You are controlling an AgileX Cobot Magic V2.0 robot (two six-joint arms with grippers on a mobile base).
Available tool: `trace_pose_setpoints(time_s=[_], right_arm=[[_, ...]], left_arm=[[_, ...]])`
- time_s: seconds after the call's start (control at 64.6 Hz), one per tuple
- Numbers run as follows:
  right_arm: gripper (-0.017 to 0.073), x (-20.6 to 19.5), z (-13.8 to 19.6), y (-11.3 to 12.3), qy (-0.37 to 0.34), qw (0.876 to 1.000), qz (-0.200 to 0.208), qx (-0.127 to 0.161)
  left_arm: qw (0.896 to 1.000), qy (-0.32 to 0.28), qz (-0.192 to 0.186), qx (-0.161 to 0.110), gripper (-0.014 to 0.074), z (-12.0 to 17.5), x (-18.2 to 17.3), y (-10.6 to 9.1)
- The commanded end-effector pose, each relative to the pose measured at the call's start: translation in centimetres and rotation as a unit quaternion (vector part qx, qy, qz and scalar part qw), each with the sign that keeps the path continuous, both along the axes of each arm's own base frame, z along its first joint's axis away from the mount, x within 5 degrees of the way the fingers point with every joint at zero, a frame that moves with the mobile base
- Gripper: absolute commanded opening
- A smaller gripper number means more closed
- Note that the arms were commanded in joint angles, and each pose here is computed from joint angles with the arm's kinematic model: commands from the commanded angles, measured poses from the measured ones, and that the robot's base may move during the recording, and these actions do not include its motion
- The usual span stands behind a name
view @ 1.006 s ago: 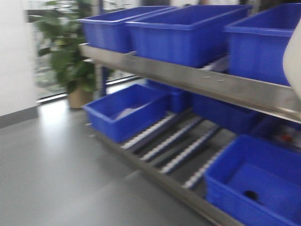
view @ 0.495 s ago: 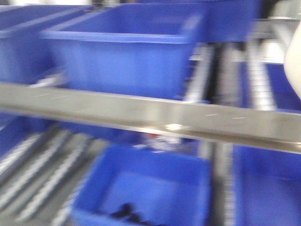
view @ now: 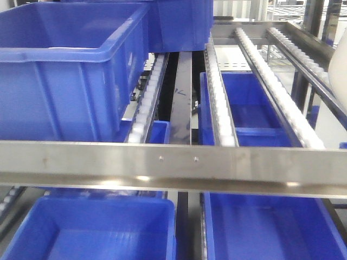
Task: Move white bin to right shelf second layer
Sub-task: 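Move the held bin with the right gripper over the second shelf layer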
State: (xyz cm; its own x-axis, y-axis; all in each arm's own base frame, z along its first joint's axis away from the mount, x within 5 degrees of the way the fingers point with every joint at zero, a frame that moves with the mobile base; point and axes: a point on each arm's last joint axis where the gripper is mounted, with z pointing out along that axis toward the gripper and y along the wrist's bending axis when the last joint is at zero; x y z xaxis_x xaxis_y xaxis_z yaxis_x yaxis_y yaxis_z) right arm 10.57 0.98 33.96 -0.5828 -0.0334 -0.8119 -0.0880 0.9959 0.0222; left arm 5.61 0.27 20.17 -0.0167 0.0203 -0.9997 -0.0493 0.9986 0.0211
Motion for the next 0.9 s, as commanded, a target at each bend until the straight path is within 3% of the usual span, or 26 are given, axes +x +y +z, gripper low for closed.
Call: trace_pose_setpoints(time_s=[0.0,0.433,0.882], right_arm=[[0.0055,0.35,1.52,0.05,-0.054,0.999,0.001,0.004],[0.0055,0.35,1.52,0.05,-0.054,0.999,0.001,0.004],[0.0055,0.35,1.52,0.05,-0.054,0.999,0.001,0.004]], left_arm=[[0.999,-0.037,-0.007,-0.005,0.0085,-0.12,-0.05,-0.08],[0.997,-0.037,-0.071,-0.007,0.0085,-0.12,-0.07,-0.79],[0.997,-0.036,-0.069,-0.007,0.0085,-0.13,-0.06,-0.77]])
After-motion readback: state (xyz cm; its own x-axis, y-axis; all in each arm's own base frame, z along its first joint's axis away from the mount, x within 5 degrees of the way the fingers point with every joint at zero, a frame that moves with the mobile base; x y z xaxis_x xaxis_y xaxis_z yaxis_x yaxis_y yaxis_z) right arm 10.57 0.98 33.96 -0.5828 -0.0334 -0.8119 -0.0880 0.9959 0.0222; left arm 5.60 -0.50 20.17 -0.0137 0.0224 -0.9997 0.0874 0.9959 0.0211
